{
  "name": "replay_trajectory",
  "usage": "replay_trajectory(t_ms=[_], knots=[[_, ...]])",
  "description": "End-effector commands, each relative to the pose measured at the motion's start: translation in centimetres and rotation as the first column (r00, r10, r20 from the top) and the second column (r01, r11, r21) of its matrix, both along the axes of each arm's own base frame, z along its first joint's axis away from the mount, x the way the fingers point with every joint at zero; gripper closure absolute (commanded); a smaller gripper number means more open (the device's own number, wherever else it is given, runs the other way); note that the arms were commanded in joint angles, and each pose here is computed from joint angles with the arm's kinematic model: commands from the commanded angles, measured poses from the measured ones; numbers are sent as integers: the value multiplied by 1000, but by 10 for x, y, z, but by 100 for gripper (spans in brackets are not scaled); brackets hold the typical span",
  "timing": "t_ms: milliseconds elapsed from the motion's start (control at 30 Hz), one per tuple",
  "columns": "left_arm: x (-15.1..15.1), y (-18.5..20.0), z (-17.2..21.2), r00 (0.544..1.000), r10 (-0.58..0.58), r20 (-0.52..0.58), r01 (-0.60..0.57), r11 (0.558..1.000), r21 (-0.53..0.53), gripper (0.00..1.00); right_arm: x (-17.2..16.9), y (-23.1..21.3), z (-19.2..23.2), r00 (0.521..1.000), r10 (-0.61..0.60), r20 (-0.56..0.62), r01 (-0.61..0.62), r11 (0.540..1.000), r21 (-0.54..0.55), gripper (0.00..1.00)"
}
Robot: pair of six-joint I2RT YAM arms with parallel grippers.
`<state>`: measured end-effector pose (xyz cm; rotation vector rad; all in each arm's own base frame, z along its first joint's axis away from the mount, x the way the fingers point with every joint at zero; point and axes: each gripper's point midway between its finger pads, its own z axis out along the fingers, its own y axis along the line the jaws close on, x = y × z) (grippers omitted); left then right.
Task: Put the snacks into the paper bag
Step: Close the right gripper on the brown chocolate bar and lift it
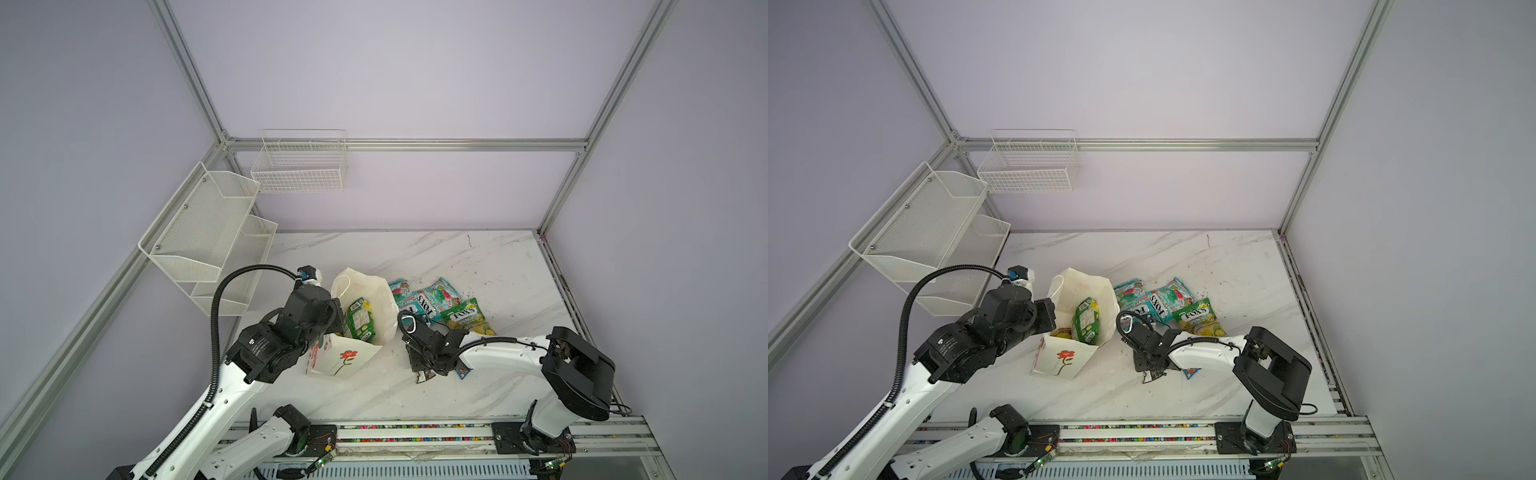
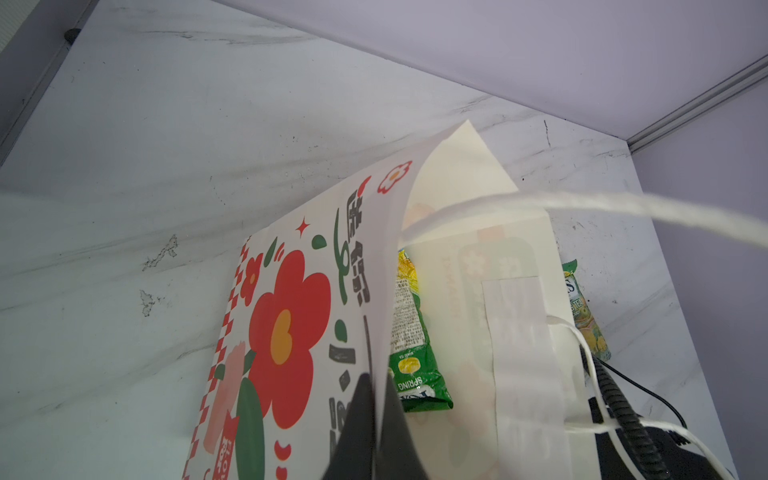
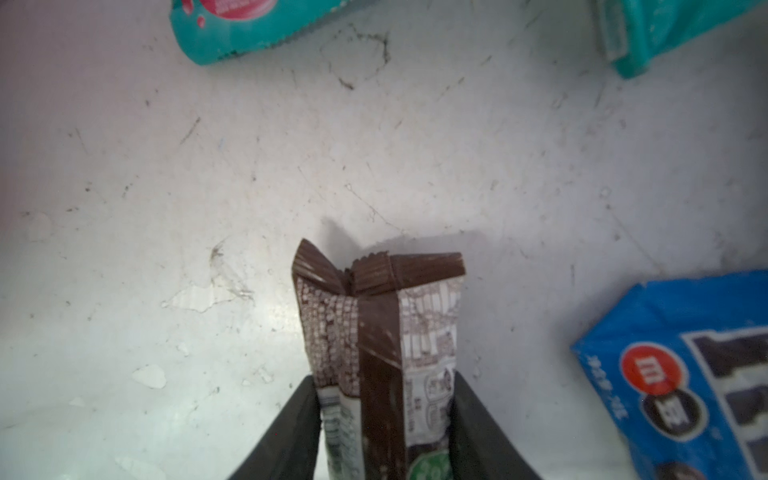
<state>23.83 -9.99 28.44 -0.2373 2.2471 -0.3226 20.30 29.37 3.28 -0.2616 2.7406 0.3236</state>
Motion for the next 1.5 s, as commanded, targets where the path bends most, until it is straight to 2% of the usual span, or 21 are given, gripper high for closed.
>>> replay_trajectory(t_ms=[0,233,333,467,667,900,1467], knots=[[5,1,15,997,13,81,-10,999,-34,100,2,2,7,1000,-8,15,8,1000,-15,56],[5,2,15,996,16,84,-13,999,-32,100,2,3,12,1000,-8,26,8,1000,-12,65],[5,2,15,996,17,83,-15,999,-30,100,3,5,17,999,-9,34,9,1000,3,74],[4,2,15,996,18,84,-15,999,-32,100,3,7,21,999,-7,39,7,1000,13,78],[4,3,16,996,19,89,-17,999,-33,100,7,9,35,998,-12,67,10,999,41,80],[4,3,16,996,20,89,-17,999,-34,100,10,7,58,993,-32,111,23,997,79,86],[5,1,18,996,15,88,-12,999,-36,100,17,-5,111,976,-89,199,60,987,149,87]])
